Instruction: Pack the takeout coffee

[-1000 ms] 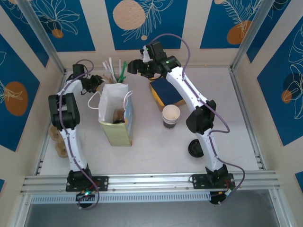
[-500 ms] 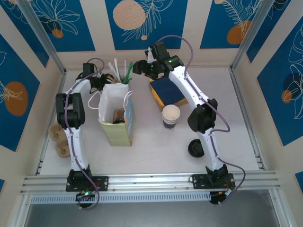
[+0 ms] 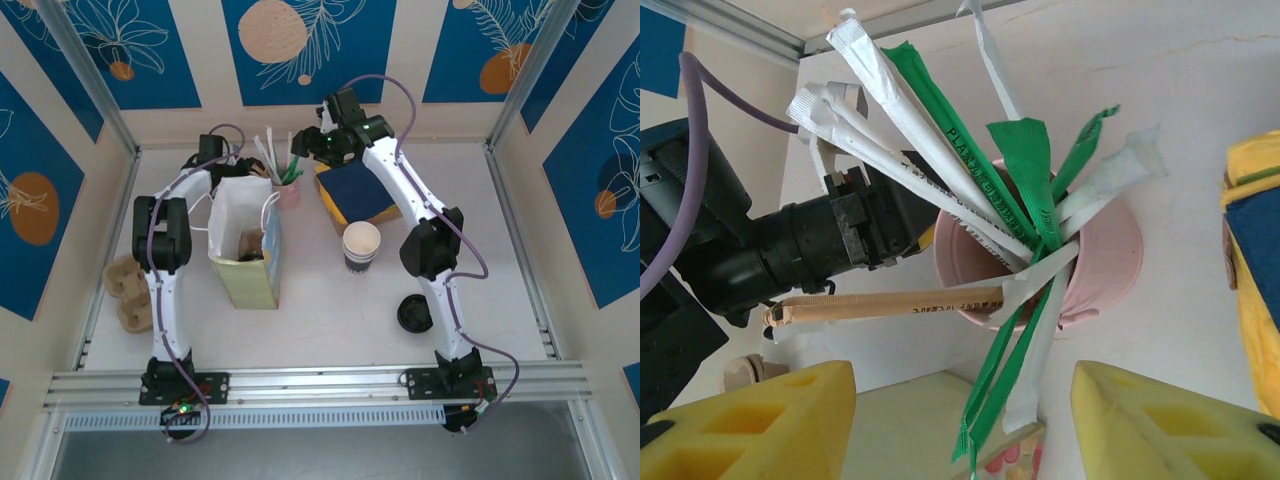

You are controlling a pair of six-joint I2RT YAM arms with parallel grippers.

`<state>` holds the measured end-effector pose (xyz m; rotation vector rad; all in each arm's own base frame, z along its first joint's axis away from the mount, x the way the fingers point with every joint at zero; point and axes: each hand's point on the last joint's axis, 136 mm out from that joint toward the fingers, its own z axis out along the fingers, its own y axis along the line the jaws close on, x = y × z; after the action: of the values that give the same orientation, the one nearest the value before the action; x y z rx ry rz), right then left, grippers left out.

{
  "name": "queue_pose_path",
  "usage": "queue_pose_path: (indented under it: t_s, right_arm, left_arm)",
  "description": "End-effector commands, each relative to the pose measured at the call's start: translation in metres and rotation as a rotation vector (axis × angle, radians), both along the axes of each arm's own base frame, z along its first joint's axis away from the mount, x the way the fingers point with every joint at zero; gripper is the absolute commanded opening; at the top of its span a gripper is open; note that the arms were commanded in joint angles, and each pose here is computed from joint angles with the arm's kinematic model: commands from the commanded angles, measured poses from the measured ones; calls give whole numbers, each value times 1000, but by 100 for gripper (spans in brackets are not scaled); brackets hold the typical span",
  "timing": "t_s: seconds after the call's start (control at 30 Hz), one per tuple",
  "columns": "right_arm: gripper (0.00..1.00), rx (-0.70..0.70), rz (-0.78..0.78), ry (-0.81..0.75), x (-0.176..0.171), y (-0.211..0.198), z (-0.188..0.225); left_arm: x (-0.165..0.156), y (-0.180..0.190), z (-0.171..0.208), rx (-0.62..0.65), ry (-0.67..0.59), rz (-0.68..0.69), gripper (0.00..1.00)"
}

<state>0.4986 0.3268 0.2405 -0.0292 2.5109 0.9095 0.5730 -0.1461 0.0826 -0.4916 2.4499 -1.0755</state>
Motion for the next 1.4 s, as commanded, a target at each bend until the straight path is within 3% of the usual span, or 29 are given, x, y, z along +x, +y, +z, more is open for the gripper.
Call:
queue_pose_path:
  t_s: [0.0, 0.4, 0.53, 0.67, 0.8, 1.3, 1.37]
  right_arm:
    - [56, -12, 3, -25, -10, -11, 22]
    - [49, -23, 27, 22, -31, -7, 17]
    - [39, -27, 48, 44, -38, -3, 11]
    - [38, -31, 52, 61, -41, -2, 7]
    - [29, -29, 65, 73, -44, 2, 3]
    - [22, -23, 71, 97, -47, 8, -5]
    - [15, -21, 70, 93, -47, 8, -3]
  left_arm:
    - [-1, 4, 26, 8, -42, 16, 54]
    - [-19, 67, 77, 155, -97, 124, 70]
    - [-31, 85, 99, 198, -122, 149, 71]
    - [-43, 99, 127, 212, -160, 177, 72]
    - [-57, 106, 154, 245, -199, 184, 73]
    - [-88, 118, 199, 261, -273, 208, 74]
    - [-90, 118, 201, 263, -279, 210, 75]
